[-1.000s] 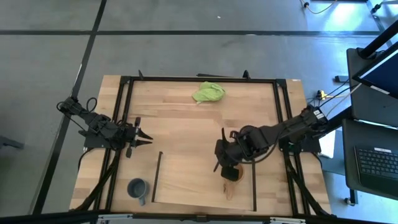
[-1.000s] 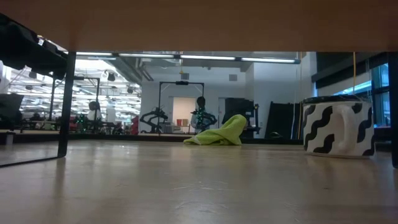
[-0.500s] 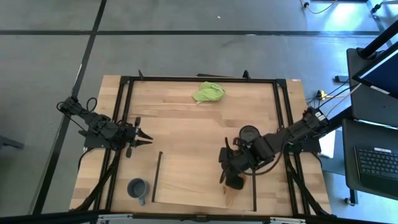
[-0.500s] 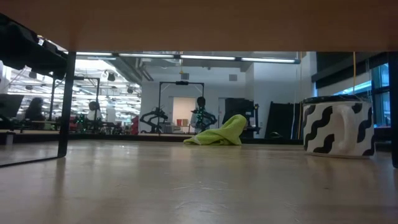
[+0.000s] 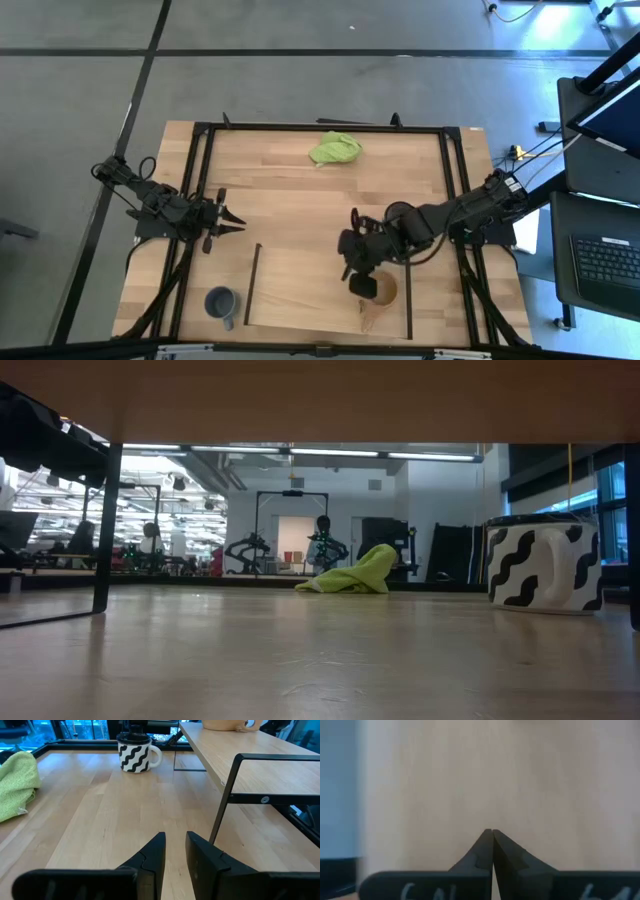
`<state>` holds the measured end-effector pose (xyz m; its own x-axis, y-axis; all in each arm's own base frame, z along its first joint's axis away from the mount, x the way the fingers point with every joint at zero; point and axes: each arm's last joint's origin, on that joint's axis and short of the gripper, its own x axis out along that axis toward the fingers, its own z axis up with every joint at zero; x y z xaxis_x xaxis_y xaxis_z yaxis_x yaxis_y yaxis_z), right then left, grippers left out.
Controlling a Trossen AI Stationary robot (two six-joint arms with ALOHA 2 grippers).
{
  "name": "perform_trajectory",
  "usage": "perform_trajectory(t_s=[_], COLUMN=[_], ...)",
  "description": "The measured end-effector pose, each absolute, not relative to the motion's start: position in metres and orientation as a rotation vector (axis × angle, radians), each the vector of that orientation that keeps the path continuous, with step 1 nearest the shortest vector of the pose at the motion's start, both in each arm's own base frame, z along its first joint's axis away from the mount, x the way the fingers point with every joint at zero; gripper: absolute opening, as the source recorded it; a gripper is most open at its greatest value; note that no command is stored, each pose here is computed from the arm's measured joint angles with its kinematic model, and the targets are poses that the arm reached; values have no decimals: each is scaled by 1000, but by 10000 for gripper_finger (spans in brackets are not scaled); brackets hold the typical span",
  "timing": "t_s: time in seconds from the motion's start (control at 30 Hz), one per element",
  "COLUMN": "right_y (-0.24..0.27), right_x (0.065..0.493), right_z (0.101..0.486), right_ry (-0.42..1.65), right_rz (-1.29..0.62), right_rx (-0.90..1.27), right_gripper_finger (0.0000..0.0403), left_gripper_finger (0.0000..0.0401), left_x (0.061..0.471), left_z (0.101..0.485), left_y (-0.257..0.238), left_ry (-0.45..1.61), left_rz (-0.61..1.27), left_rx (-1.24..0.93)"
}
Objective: Stack small to large cups/mugs on shelf
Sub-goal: Put the brown mug on the shelf
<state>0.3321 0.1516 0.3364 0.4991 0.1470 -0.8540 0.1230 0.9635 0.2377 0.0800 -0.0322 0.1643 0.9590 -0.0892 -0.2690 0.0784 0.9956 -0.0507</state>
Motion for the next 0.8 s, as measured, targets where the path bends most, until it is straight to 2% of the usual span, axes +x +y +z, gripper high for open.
perform_trajectory(t_s=[0.17,0.27,0.57,0.8], right_y=[175,191,204,220], right_x=[329,319,317,324], right_z=[341,344,348,340], right_ry=[1063,1088,1046,1036], right_rz=[227,286,276,345], right_rx=[395,415,482,531], right_gripper_finger=[5,4,6,7], left_gripper_finger=[69,69,69,69], left_x=[80,80,80,80], left_z=[164,164,164,164], left_y=[-32,-32,-32,-32], left_ry=[274,274,274,275], left_rz=[-85,-85,-85,-85], left_rx=[-40,-40,-40,-40])
